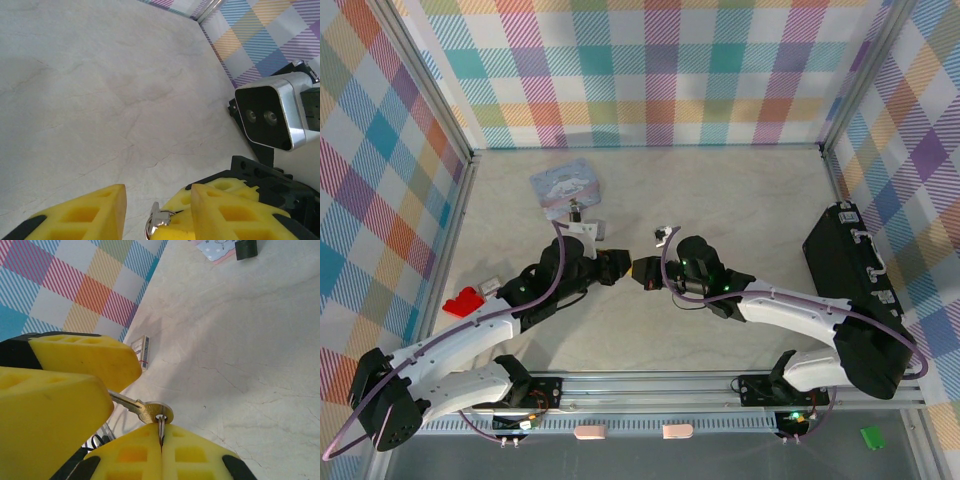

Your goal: Unlock a padlock with a key

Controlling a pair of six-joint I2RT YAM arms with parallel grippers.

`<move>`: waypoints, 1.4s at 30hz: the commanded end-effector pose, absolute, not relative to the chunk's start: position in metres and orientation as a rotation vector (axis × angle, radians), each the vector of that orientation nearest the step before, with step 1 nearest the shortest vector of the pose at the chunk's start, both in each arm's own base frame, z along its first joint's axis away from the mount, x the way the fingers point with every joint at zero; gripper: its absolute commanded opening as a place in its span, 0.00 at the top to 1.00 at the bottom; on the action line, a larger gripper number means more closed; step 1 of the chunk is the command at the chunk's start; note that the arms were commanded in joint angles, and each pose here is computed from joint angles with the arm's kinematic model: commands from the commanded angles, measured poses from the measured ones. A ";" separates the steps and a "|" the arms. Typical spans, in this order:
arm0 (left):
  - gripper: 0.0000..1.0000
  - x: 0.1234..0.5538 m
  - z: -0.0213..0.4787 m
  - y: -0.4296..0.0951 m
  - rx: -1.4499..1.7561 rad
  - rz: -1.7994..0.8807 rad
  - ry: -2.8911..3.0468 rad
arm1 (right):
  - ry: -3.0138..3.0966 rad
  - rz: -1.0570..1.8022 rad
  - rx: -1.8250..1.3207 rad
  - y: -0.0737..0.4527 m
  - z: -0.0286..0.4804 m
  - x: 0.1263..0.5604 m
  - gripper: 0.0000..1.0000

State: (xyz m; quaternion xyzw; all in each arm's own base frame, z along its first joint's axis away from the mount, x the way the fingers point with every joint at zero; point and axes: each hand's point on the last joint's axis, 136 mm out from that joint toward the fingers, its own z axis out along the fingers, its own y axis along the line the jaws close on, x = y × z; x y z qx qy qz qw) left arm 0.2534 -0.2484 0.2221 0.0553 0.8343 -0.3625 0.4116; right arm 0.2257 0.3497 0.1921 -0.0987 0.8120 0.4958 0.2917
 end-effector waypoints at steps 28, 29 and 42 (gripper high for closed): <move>0.89 0.251 0.242 -0.252 0.140 -0.964 2.047 | 2.074 1.375 -0.311 0.348 0.219 0.219 1.00; 0.91 0.251 0.242 -0.252 0.137 -0.963 2.047 | 2.075 1.374 -0.310 0.348 0.219 0.219 1.00; 1.00 0.253 0.250 -0.245 0.058 -0.996 1.991 | 2.019 1.453 -0.336 0.343 0.242 0.218 0.73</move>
